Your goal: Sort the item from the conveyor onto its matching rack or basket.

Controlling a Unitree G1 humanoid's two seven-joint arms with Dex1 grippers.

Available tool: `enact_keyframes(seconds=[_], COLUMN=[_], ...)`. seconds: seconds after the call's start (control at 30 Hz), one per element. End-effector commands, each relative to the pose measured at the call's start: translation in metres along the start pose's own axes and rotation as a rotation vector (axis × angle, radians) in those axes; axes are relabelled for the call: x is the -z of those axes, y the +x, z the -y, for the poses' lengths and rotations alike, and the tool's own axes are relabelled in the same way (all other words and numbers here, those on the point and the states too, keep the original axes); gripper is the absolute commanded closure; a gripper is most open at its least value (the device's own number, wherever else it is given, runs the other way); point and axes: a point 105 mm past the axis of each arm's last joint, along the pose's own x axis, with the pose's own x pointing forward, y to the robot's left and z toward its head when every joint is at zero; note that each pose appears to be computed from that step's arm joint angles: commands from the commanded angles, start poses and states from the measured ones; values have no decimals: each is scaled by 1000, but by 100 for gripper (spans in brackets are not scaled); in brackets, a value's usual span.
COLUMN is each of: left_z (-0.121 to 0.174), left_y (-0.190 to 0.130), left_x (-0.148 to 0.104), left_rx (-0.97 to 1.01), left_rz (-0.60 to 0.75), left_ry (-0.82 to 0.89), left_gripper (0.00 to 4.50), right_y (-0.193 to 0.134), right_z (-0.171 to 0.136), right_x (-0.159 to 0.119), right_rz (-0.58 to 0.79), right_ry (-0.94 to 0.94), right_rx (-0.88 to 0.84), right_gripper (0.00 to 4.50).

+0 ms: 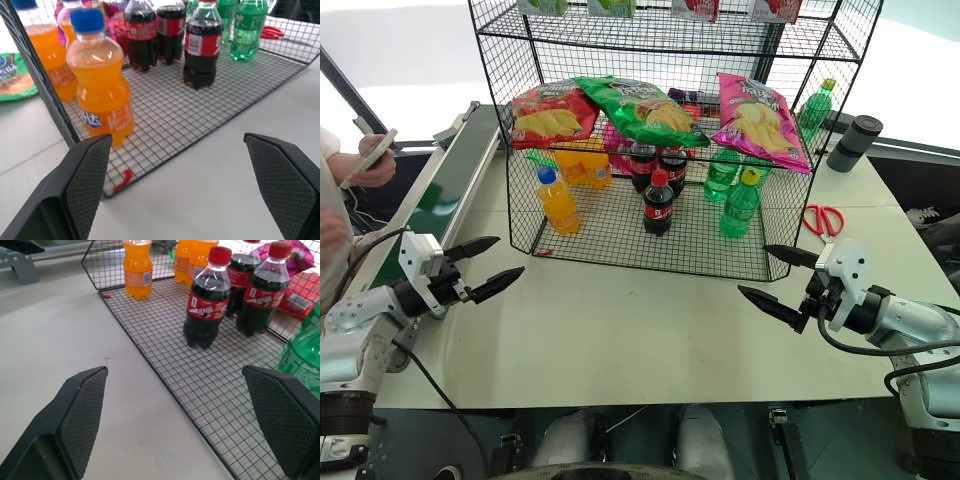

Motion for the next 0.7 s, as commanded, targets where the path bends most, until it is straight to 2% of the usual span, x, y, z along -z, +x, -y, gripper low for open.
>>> enact_keyframes(seconds=[0.03, 0.7], left_z=[-5, -2], left_y=[-9, -11], left_x=[-18, -18], left_rx=[-19, -55], left_rz=[31, 35], left_ry=[48, 80], left_gripper=[0, 0], right_y=[-3, 2], right_z=[2, -2], right_x=[-6, -5], right_rz=[13, 7], right_ry=[-21, -20], right_rx=[-4, -45], right_gripper=[2, 2])
